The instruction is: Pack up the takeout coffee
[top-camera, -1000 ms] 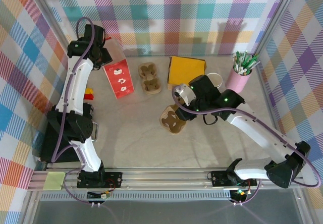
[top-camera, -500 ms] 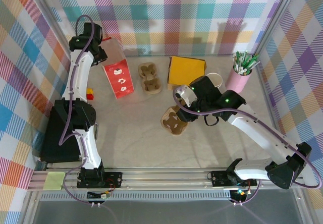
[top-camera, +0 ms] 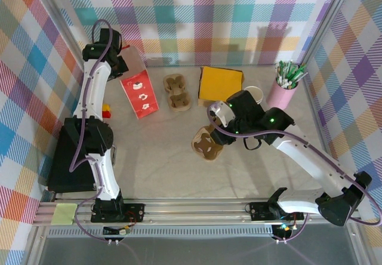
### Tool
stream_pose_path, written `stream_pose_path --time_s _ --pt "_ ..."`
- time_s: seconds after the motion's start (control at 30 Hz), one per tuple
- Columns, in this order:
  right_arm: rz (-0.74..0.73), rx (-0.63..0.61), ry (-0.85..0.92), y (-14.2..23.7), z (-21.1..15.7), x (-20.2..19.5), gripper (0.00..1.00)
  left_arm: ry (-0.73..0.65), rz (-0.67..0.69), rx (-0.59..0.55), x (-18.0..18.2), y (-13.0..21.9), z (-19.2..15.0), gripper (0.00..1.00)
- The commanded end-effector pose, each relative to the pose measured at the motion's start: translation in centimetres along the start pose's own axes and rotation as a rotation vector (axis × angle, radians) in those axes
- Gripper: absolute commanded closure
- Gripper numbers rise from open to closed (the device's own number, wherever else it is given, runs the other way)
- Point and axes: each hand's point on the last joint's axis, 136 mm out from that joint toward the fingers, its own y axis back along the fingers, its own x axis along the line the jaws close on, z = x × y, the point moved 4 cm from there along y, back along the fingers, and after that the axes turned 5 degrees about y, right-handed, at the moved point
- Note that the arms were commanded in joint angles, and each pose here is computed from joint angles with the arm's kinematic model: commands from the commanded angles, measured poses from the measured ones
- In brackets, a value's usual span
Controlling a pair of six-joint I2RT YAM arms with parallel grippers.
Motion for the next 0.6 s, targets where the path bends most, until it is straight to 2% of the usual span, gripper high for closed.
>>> stream_pose_path --time_s 0.0,0.23,0.4,0.57 --pt "0.011 -0.039 -0.013 1.9 0.6 0.4 0.62 -0.016 -0.086 0.047 1.0 4.5 -2.0 1.0" --pt "0.007 -0.092 -0.002 4.3 1.4 0.8 0.62 -0.03 -0.222 0.141 1.7 8.6 -7.5 1.0" --pt "0.014 -0.135 0.007 6.3 2.1 1.2 0.62 -0.058 -0.305 0.205 1.8 10.9 -12.8 1.0" --pt "0.031 -0.179 0.021 8.4 3.4 1.8 0.62 -0.098 -0.438 0.232 0.5 13.6 -17.2 1.0"
